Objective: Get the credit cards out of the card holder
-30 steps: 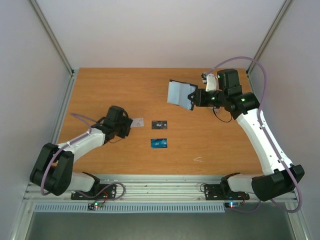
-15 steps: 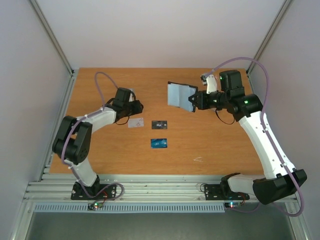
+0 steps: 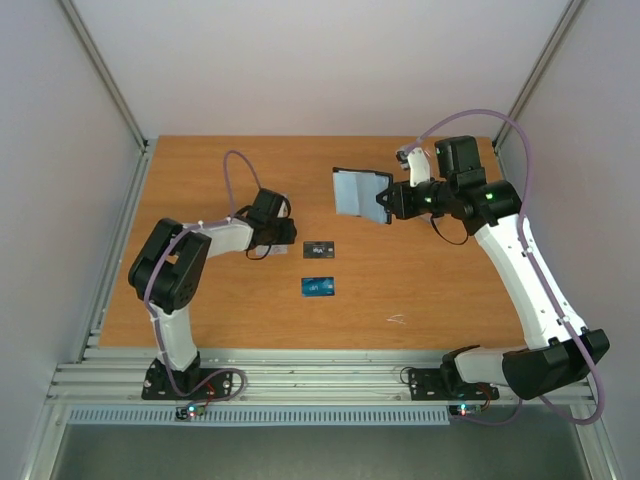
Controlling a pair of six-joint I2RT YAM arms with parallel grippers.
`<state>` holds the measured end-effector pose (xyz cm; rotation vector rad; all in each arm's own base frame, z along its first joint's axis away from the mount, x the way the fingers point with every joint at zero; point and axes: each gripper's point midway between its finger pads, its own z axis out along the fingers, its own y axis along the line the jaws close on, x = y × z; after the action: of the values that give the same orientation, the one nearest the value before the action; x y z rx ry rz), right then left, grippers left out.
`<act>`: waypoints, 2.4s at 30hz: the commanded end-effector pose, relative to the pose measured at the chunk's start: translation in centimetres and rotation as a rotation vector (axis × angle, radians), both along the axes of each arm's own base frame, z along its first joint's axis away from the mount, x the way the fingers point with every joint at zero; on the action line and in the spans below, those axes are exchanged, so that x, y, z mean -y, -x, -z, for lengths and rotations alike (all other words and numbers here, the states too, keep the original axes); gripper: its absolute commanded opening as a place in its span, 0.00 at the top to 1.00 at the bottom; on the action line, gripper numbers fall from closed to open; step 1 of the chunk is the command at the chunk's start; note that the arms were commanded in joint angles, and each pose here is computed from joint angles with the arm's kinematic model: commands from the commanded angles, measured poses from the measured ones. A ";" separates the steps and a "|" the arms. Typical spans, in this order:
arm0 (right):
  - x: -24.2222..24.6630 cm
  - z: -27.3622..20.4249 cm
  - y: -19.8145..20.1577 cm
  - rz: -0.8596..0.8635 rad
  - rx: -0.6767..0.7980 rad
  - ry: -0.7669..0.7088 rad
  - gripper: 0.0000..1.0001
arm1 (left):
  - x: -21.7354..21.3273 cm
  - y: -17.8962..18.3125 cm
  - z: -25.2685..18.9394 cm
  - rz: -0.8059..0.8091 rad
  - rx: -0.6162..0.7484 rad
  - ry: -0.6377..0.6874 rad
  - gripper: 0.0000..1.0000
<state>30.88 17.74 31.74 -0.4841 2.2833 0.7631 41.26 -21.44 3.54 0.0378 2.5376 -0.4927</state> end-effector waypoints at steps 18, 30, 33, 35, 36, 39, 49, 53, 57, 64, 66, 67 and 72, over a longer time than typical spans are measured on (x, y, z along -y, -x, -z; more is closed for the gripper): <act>0.5 -1.9 1.5 -0.010 0.045 -0.007 0.99 | 3.8 -2.3 -7.5 0.261 0.331 0.035 0.62; 0.4 -2.7 1.9 -0.016 0.057 -0.024 0.99 | -4.0 16.4 -3.5 1.382 0.095 -0.197 0.63; 0.4 -2.9 2.1 -0.012 0.059 -0.032 0.99 | -4.1 14.8 -2.7 1.391 0.140 -0.261 0.66; 0.5 -2.9 2.3 -0.006 0.062 -0.035 0.99 | -3.7 13.7 -2.1 1.366 0.149 -0.284 0.70; 0.6 -3.0 2.4 -0.003 0.066 -0.037 0.99 | -3.6 13.4 -1.6 1.364 0.155 -0.310 0.71; 0.9 -3.2 2.8 0.006 0.077 -0.031 0.99 | -3.7 12.4 0.3 1.346 0.160 -0.384 0.75; 1.3 -3.3 3.1 0.007 0.092 -0.006 0.99 | -3.3 10.3 2.8 1.301 0.133 -0.434 0.78; 1.5 -3.2 3.3 0.007 0.097 0.004 0.99 | -3.2 10.1 3.3 1.296 0.120 -0.453 0.79; 1.5 -3.2 3.3 0.001 0.100 0.010 0.99 | -3.0 10.2 3.5 1.304 0.121 -0.450 0.81; 1.4 -3.3 3.4 -0.008 0.105 0.011 0.99 | -2.8 8.9 3.8 1.288 0.134 -0.492 0.84; 1.4 -3.3 3.4 -0.009 0.106 0.011 0.99 | -2.8 8.6 3.9 1.285 0.132 -0.501 0.85; 1.4 -3.3 3.4 -0.009 0.105 0.011 0.99 | -2.8 8.4 4.0 1.283 0.133 -0.508 0.85; 1.4 -3.2 3.5 -0.012 0.102 0.013 0.99 | -2.7 8.3 4.1 1.296 0.139 -0.511 0.86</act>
<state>27.69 16.49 34.05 -0.5150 2.2253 0.7225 32.95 -19.62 1.66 1.8127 2.0747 -0.2918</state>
